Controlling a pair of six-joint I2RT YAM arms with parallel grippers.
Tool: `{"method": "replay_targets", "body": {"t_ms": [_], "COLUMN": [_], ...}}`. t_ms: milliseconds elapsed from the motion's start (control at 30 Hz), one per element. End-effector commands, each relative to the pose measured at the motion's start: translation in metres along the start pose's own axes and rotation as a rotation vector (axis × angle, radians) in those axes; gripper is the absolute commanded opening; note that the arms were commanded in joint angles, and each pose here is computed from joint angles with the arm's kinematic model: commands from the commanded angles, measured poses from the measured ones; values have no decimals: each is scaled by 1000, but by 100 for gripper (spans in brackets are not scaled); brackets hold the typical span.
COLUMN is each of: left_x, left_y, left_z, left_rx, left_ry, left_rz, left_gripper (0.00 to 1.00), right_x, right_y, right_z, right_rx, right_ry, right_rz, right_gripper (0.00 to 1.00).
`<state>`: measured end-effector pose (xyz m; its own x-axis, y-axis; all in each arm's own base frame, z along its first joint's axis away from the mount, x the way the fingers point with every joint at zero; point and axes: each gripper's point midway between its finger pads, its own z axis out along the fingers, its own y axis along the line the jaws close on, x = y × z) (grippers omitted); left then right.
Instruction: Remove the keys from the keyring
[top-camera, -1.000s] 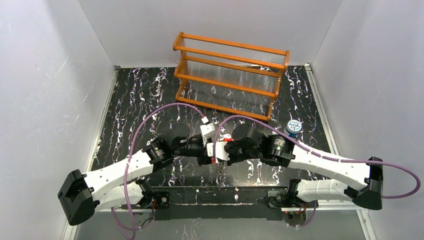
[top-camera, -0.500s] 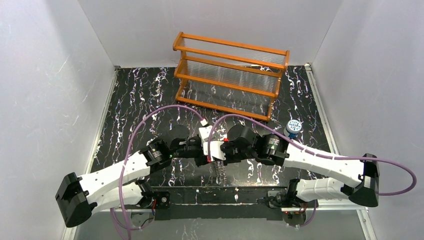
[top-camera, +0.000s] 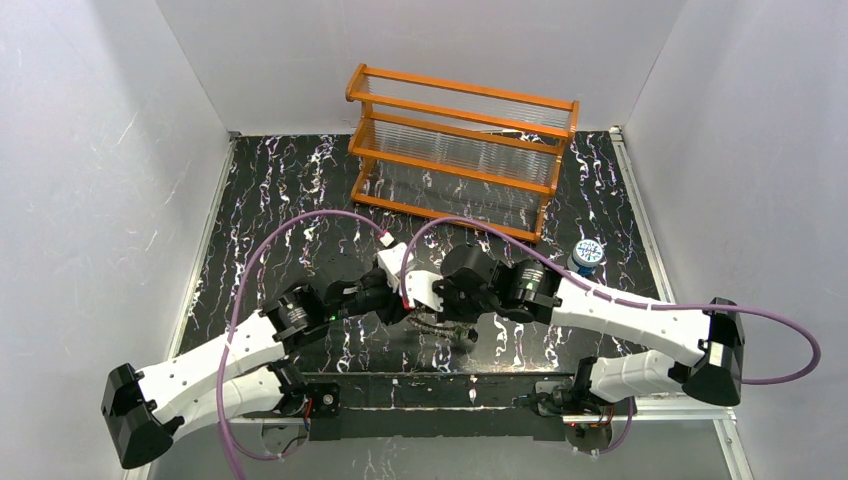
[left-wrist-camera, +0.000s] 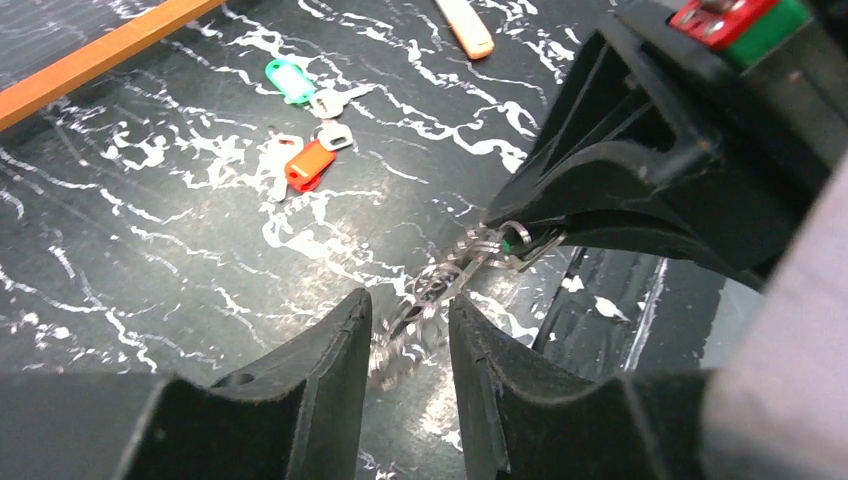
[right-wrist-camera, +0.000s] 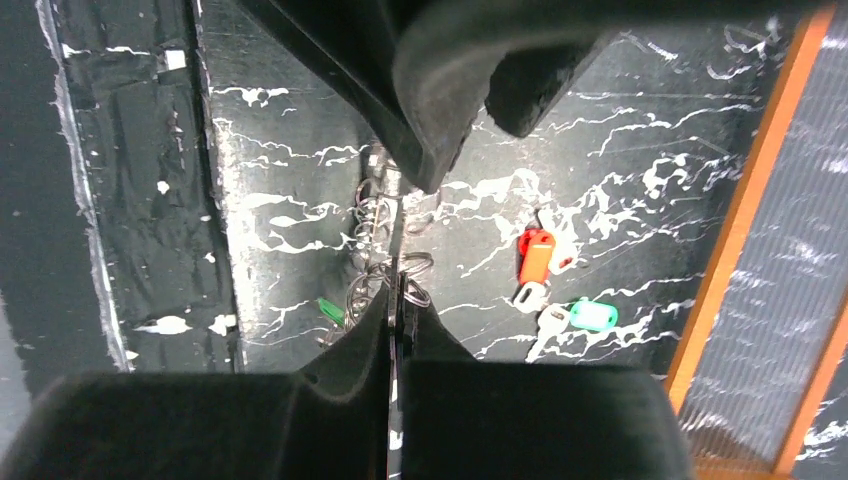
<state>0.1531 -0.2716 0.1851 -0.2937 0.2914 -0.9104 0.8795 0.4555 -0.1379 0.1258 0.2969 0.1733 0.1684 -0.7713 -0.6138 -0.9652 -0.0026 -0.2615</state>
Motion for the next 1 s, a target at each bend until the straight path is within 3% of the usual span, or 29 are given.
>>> {"method": "replay_targets", "body": {"t_ms": [0, 300, 667, 967], "left_x": [-8, 3, 8, -3], "left_y": [-7, -12, 16, -20], "left_z": [-9, -4, -26, -10], "left_rx": [21, 33, -151, 73], "left_ry": [-33, -57, -131, -138], "left_rz": [20, -101, -166, -143], "left_gripper": [34, 35, 38, 39], "right_x": [-5, 0, 5, -6], "right_y": [-13, -10, -12, -12], "right_z": [-4, 8, 21, 18], "right_rx": [32, -9, -59, -109], "right_ry": [35, 121, 172, 187], "right_rz": [146, 303, 469, 529], "right_gripper": [1, 1, 1, 1]}}
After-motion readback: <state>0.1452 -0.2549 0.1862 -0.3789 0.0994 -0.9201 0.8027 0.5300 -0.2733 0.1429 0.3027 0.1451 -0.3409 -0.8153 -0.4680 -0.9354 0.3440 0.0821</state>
